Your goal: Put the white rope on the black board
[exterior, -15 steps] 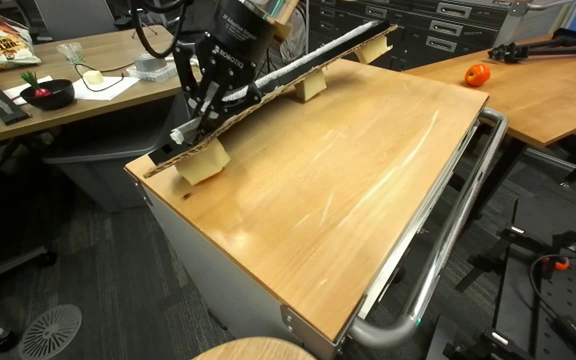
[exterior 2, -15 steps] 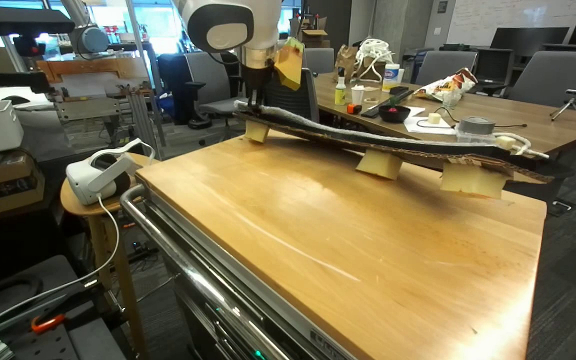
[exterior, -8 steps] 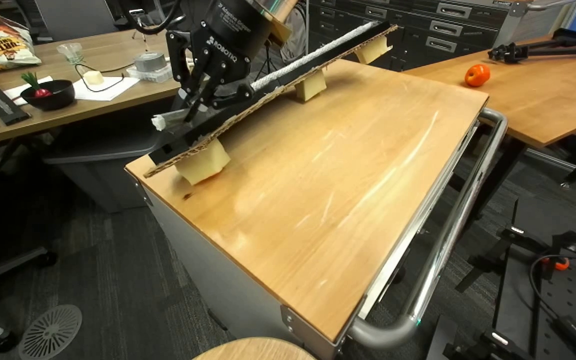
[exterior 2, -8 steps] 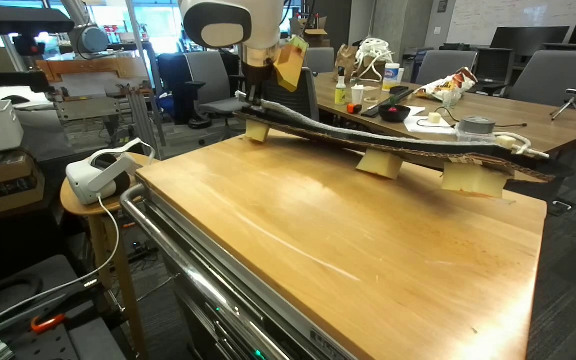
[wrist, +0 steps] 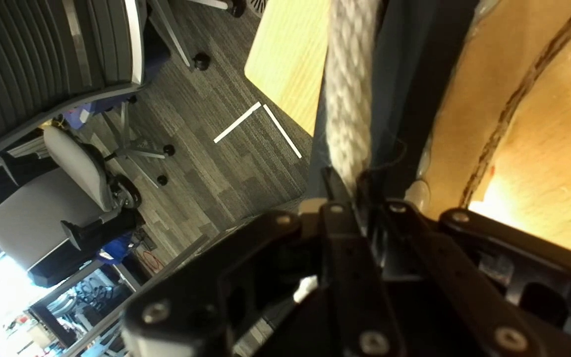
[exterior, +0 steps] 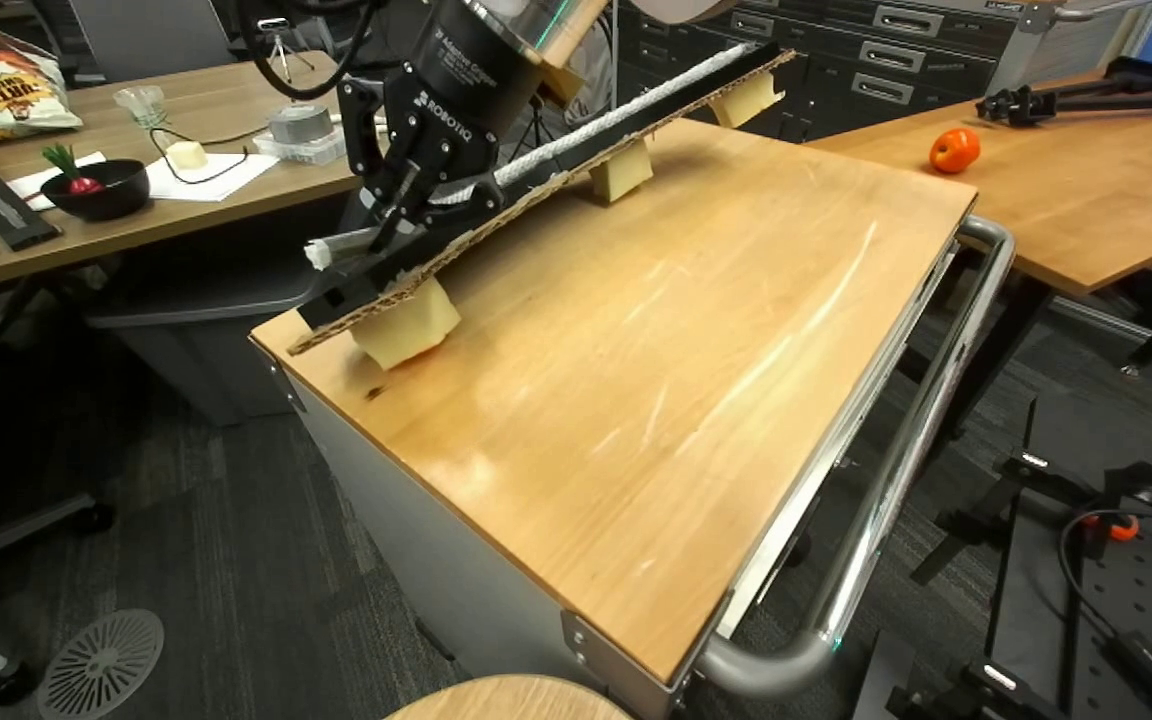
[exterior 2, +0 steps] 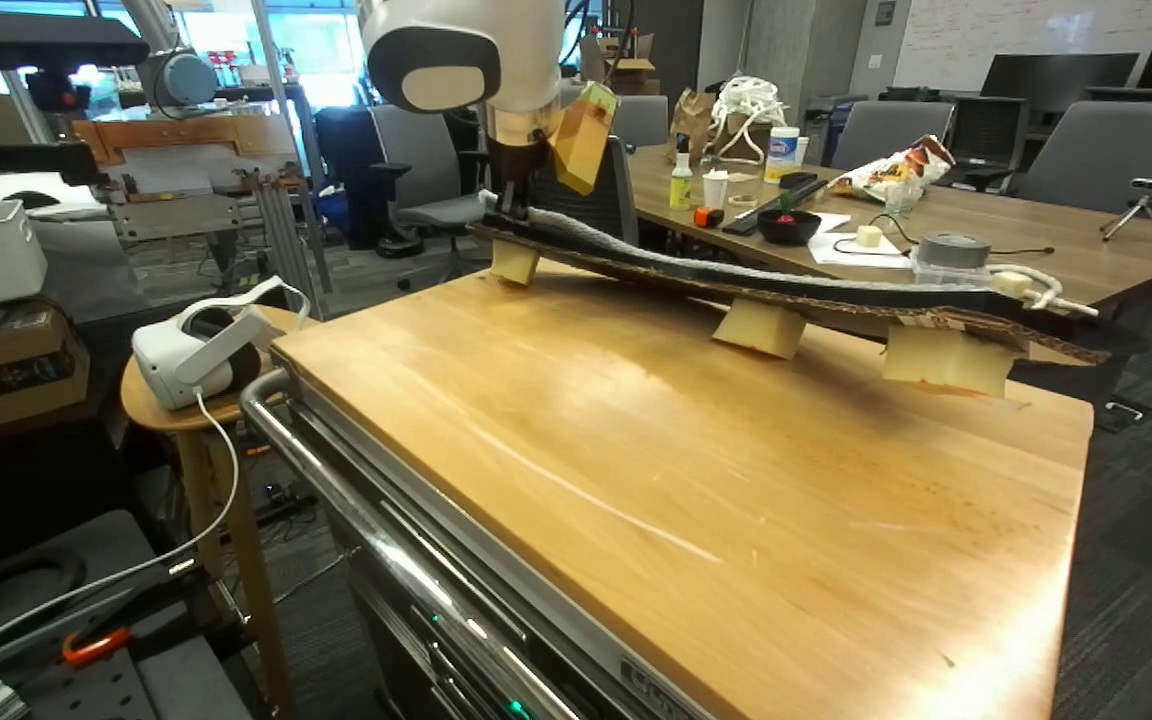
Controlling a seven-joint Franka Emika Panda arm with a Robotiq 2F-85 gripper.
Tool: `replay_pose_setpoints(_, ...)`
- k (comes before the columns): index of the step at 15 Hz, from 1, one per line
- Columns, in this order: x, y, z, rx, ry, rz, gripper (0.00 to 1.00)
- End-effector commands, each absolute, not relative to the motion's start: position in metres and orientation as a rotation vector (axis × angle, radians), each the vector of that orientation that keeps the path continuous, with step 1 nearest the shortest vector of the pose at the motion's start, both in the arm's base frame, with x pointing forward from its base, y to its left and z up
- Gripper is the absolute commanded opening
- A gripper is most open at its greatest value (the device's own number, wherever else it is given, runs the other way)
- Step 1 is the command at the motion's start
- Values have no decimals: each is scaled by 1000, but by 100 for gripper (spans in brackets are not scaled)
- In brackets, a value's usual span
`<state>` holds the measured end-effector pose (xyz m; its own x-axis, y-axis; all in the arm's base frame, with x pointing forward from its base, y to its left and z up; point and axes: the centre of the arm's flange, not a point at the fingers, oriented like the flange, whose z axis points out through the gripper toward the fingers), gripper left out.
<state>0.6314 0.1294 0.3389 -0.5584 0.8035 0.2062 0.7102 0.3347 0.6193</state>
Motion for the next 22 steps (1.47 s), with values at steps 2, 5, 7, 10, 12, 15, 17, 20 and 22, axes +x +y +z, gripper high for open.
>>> replay_pose_setpoints(2, 651, 148, 337, 1386, 2451, 971, 2)
replay_pose_setpoints(5, 653, 155, 337, 1394, 2466, 887, 2)
replay_pose_setpoints(7, 648, 158, 338, 1422, 2466, 820, 2)
replay_pose_setpoints(10, 634, 163, 337, 1460, 2428, 735, 2)
replay_pose_setpoints(12, 625, 163, 331, 1488, 2409, 685, 2)
replay_pose_setpoints(15, 614, 154, 321, 1580, 2381, 660, 2)
replay_pose_setpoints(17, 603, 146, 317, 1639, 2351, 659, 2)
replay_pose_setpoints(20, 585, 137, 313, 1690, 2313, 678, 2)
replay_pose_setpoints(22, 577, 135, 311, 1710, 2301, 694, 2)
